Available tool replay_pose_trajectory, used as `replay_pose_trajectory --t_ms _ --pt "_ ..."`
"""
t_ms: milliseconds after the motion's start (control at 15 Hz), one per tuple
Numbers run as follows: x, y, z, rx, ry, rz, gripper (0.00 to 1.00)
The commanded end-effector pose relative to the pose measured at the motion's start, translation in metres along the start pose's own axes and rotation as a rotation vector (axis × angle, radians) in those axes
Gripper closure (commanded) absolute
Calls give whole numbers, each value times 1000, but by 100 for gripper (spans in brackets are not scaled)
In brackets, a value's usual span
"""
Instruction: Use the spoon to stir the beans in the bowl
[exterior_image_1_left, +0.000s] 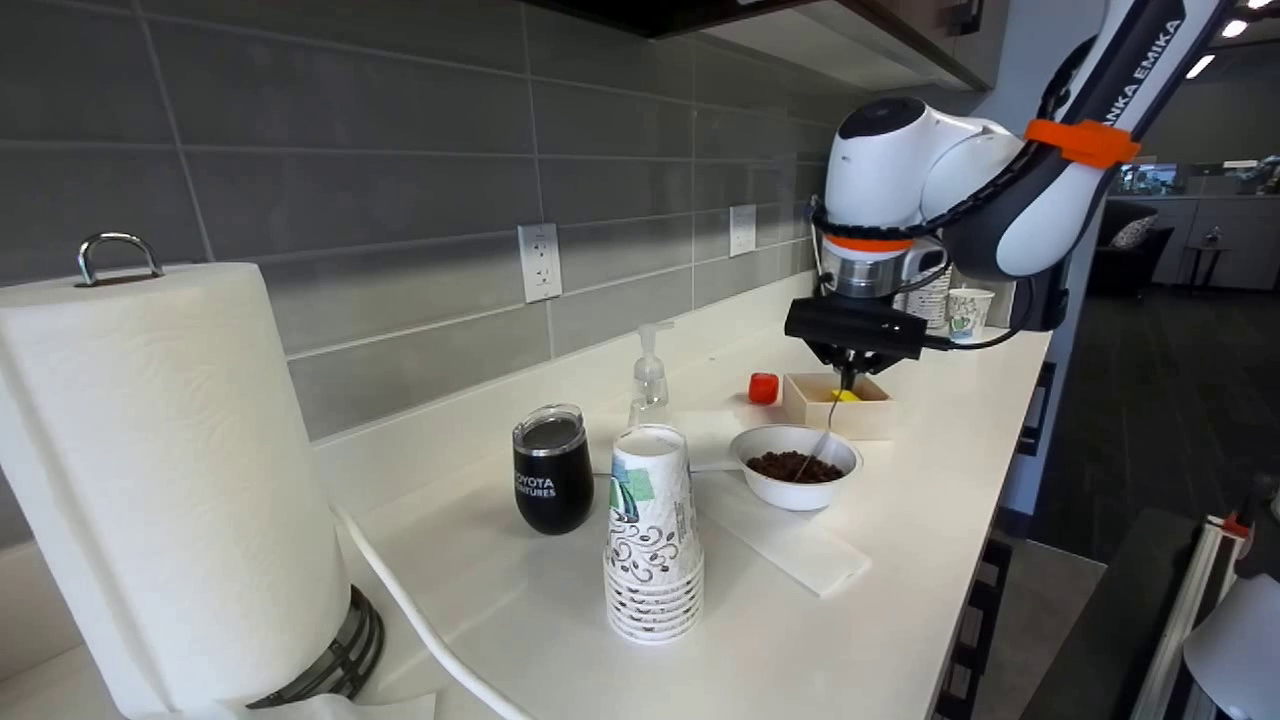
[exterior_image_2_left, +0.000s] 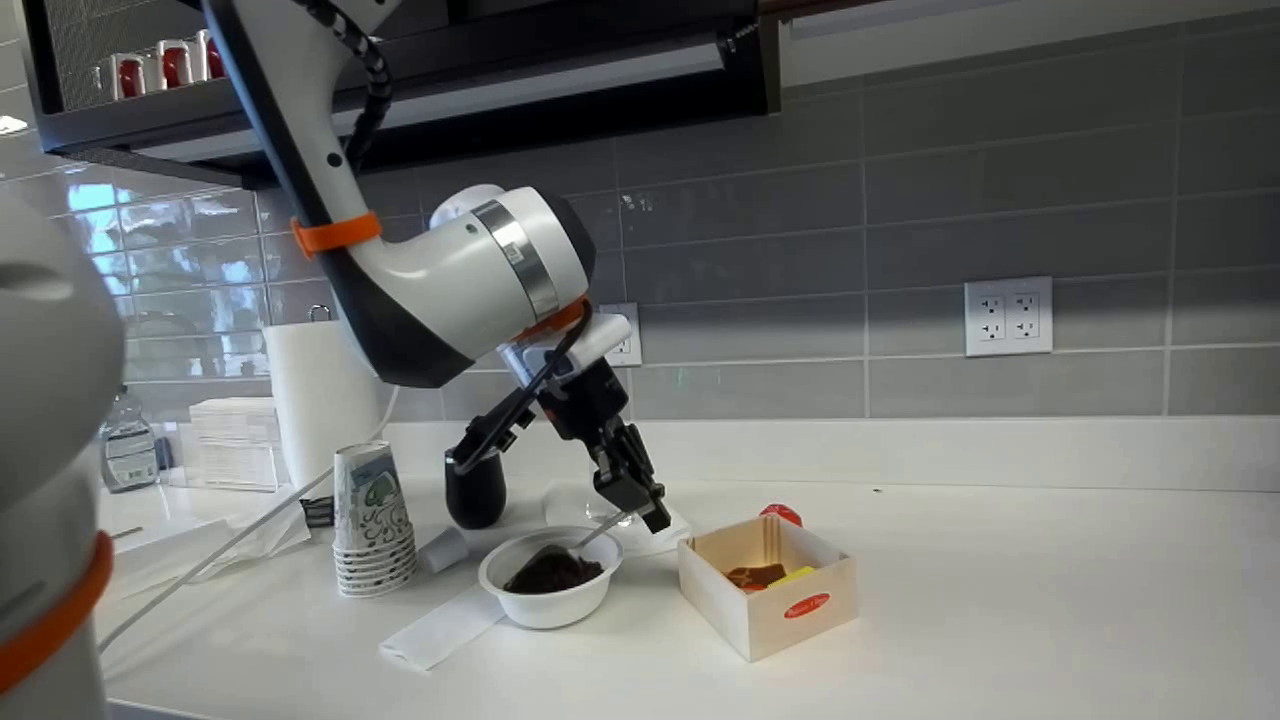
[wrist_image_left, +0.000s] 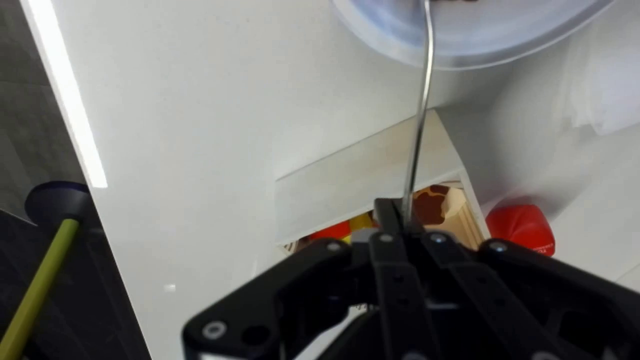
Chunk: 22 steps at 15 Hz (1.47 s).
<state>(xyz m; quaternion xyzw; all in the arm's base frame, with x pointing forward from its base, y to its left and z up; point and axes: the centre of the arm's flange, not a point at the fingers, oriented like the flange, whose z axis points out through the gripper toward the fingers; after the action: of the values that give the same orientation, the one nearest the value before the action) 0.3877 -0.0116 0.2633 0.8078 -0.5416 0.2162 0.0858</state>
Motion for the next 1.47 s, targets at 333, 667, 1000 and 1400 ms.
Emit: replay_pose_trajectory --t_ms 333,667,1000,1400 --pt "2 -7 14 -28 -35 -6 56" --pt "2 -11 15 -31 -32 -16 18" --pt "5 -15 9 -26 -29 -29 0" --pt "3 -19 -17 -27 -102 -86 0"
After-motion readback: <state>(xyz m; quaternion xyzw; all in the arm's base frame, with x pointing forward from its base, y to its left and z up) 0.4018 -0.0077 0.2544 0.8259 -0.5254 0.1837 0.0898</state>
